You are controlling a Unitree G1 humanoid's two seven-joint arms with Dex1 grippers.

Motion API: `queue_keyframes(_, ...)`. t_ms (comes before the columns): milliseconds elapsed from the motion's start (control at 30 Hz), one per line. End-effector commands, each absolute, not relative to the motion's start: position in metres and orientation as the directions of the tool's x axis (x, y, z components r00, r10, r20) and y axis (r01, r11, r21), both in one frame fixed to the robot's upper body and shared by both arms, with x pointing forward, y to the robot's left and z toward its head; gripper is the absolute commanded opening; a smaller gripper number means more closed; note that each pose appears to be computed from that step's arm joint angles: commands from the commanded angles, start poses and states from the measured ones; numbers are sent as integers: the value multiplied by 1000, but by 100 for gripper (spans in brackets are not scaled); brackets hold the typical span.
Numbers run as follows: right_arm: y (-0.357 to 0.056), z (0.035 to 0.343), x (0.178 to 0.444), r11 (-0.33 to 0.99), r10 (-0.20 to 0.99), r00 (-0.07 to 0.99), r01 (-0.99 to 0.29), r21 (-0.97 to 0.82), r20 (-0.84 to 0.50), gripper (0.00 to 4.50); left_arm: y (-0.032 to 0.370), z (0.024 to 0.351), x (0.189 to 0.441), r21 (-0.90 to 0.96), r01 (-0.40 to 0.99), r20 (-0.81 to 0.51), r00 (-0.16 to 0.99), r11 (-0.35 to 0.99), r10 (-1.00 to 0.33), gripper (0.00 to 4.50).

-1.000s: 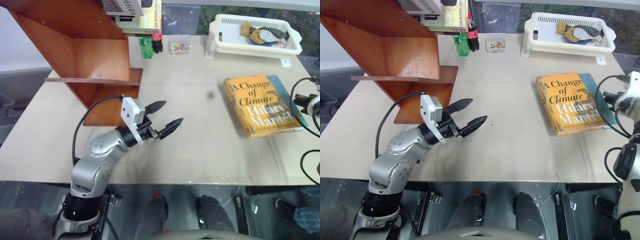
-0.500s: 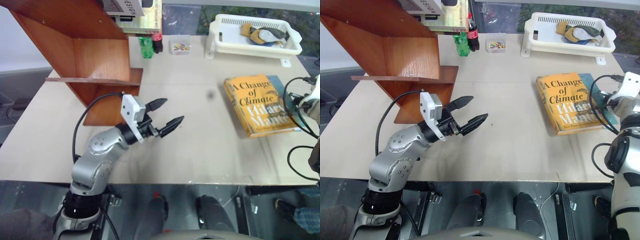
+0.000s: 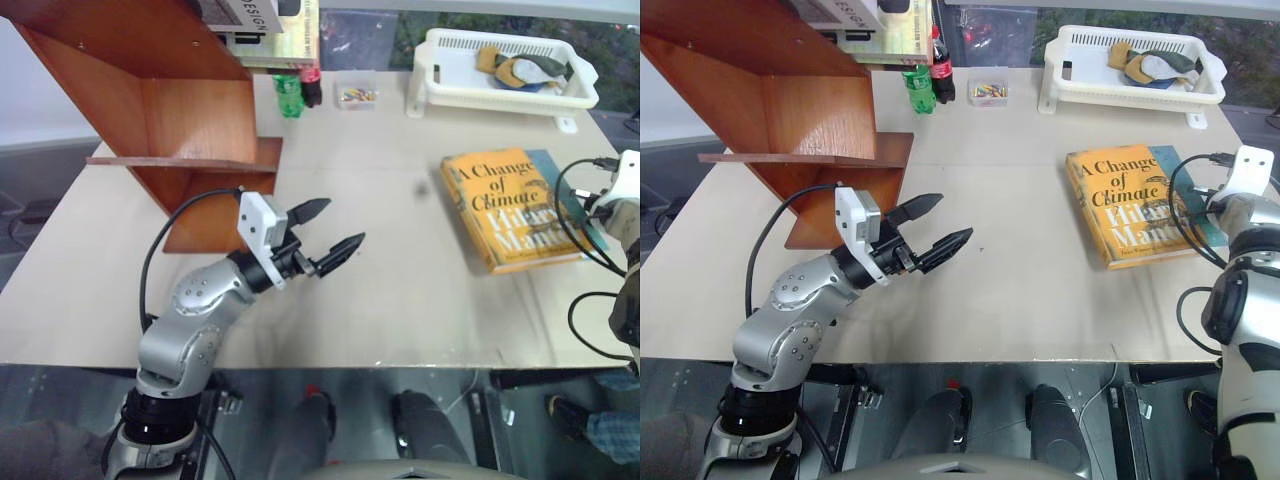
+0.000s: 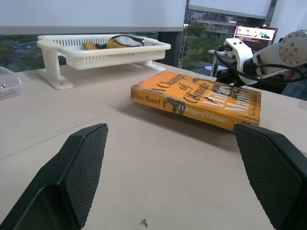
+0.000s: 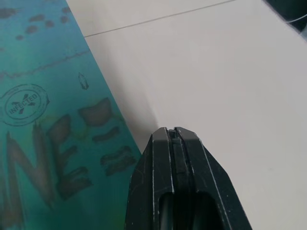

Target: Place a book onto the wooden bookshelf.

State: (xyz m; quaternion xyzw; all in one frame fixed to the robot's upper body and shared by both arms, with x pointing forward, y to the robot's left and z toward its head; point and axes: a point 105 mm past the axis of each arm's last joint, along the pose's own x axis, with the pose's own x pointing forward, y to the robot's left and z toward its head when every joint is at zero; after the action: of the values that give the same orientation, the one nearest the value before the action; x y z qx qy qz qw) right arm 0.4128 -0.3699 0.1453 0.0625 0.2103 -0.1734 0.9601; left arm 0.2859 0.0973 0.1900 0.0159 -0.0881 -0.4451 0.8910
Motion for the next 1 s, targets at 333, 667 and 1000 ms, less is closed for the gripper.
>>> queue_keyframes(333, -339, 138, 419, 965, -98, 876, 200, 172, -472, 4, 103, 199, 279, 125, 777, 175, 595, 617, -784, 450)
queue_keyframes(667, -296, 120, 424, 972, 81, 853, 46, 229, -516, 4, 105, 193, 283, 96, 781, 153, 601, 617, -784, 450)
queue_keyframes(1000, -257, 109, 421, 956, 226, 813, -79, 283, -536, 4, 114, 184, 284, 36, 770, 109, 631, 637, -768, 450)
